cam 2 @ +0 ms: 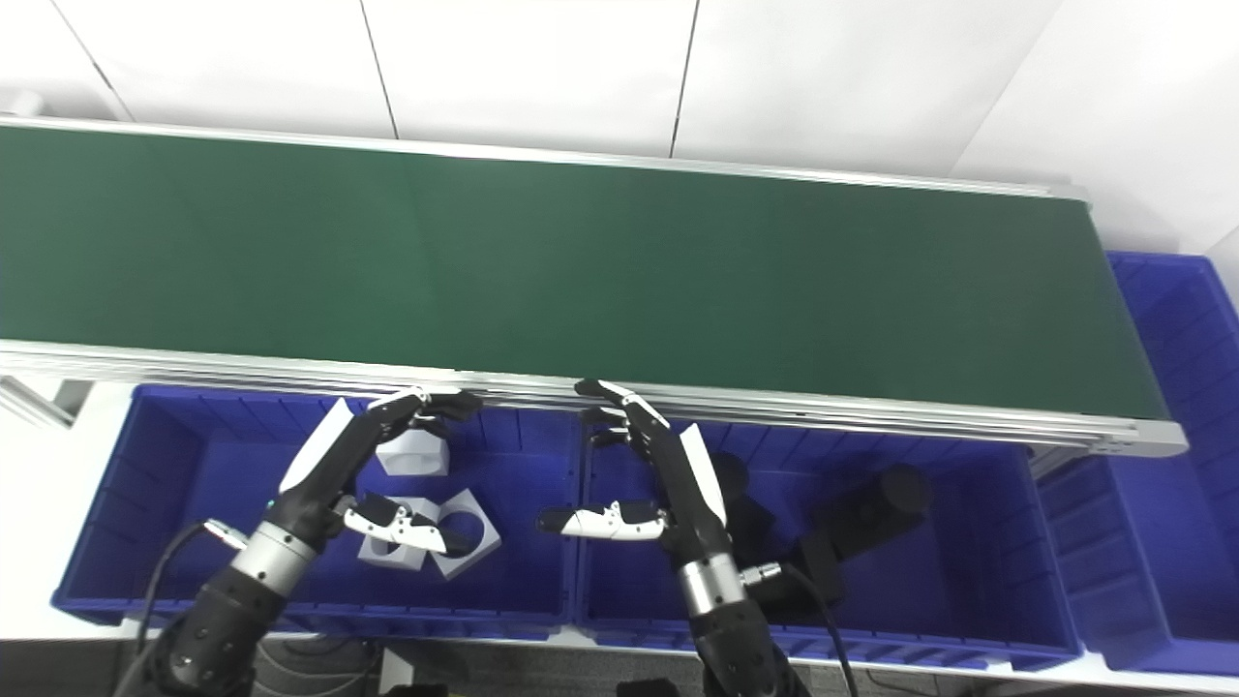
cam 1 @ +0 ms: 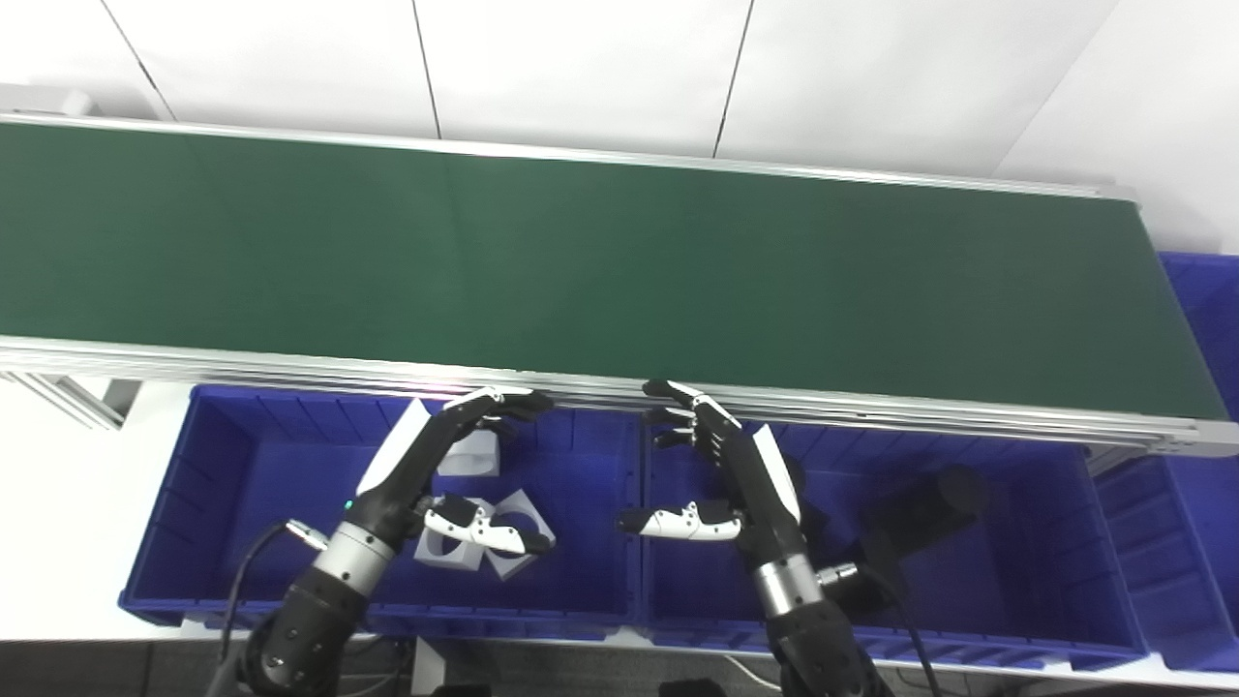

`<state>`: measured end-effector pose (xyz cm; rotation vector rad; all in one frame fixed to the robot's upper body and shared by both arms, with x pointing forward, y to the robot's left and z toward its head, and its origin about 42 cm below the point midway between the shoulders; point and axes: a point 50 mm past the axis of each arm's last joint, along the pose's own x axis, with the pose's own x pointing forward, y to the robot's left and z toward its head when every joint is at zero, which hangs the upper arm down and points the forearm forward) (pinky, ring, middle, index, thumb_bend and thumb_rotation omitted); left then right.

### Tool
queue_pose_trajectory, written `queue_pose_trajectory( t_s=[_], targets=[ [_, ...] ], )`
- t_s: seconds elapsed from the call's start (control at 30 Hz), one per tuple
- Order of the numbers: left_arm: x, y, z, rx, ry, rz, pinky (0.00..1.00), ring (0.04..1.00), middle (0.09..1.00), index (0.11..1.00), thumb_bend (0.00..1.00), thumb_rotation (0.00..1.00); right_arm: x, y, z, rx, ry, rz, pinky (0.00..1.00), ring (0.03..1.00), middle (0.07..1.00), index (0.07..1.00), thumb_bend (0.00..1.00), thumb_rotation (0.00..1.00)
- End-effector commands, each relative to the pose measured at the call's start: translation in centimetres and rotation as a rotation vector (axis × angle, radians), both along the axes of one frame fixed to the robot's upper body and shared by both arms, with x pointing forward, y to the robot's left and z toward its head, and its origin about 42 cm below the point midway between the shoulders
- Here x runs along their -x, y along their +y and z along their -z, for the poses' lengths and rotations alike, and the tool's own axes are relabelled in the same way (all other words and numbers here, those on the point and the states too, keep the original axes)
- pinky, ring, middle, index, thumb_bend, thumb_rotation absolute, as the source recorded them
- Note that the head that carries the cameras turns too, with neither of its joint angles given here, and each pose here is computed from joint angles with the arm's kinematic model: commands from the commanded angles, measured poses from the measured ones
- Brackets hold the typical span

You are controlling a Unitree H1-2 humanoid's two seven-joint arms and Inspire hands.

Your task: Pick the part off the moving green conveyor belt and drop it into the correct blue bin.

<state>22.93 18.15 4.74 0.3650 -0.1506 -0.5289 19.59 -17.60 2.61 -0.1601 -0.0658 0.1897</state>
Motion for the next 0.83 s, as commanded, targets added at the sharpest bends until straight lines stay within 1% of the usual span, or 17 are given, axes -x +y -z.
queue_pose_trajectory(
  t_s=[0.0,0.13,0.23,0.57,0.7,0.8],
  targets=[
    [-1.0,-0.8,-1.3,0.023,-0.079,0.003,0.69,0.757,0.779,0.754,1.00,0.13,-0.1,-0.8,-1.2,-0.022,-0.067,0.029,0.65,0.744,0.838,0.777,0.98,0.30],
    [-1.3,-1.7,-1.3,0.046,-0.070,0.010,0.69,0.762,0.781,0.752,1.00,0.13,0.5,-2.0,-1.2,-0.030,-0.061,0.066,0.65,0.743,0.841,0.773,0.97,0.29],
    [-1.3,-2.2,-1.4,0.048,-0.071,0.012,0.70,0.764,0.780,0.748,1.00,0.14,0.8,-2.7,-1.2,-0.037,-0.056,0.081,0.66,0.739,0.842,0.768,0.96,0.26],
    [-1.5,-3.4,-1.6,0.068,-0.055,0.003,0.71,0.775,0.785,0.756,1.00,0.13,1.8,-3.8,-1.1,-0.030,-0.045,0.097,0.65,0.736,0.840,0.766,0.97,0.28],
    [-1.6,-3.7,-1.8,0.074,-0.055,0.008,0.72,0.777,0.790,0.761,1.00,0.16,2.1,-4.1,-1.1,-0.033,-0.041,0.099,0.65,0.733,0.832,0.763,0.98,0.28],
    [-1.7,-3.9,-1.9,0.098,-0.049,0.011,0.73,0.785,0.800,0.769,1.00,0.15,2.3,-4.2,-1.1,-0.031,-0.036,0.091,0.65,0.736,0.834,0.765,0.98,0.28]
  ],
)
